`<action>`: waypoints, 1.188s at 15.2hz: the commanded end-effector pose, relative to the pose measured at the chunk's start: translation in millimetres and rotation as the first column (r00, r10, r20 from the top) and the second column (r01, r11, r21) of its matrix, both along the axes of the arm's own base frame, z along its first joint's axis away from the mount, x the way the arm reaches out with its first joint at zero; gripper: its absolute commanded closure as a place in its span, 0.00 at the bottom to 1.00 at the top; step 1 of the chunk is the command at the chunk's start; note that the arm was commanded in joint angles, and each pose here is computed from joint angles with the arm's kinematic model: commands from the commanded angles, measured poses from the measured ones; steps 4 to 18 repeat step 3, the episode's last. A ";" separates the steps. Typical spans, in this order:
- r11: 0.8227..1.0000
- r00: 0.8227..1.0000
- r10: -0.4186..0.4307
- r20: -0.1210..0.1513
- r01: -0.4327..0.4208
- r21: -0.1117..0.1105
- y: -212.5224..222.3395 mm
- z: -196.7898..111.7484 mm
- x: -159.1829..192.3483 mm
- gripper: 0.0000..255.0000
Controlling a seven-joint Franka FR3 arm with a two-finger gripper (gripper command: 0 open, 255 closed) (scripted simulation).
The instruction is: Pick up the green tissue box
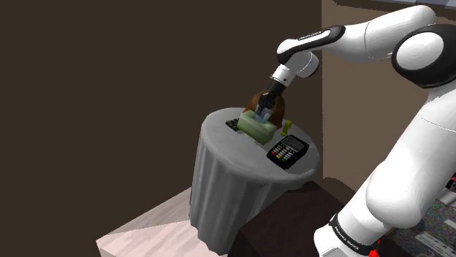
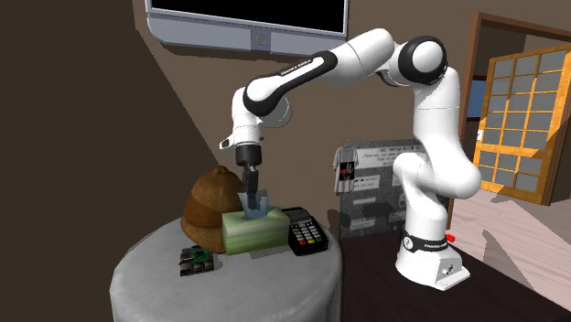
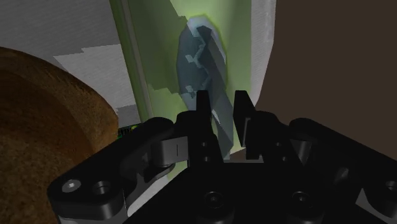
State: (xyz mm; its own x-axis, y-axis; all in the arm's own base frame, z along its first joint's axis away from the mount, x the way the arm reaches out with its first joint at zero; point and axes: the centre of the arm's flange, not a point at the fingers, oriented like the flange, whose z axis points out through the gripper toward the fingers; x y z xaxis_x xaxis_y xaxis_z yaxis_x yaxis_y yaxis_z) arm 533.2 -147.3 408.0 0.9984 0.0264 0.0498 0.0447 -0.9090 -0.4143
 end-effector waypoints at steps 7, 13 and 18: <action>1.000 1.000 0.000 0.001 0.000 0.000 -0.1 14.2 -0.4 1.00; 1.000 1.000 0.000 0.001 0.000 0.000 -0.1 14.2 -0.4 1.00; 1.000 1.000 0.000 0.001 0.000 0.000 -0.1 14.2 -0.4 1.00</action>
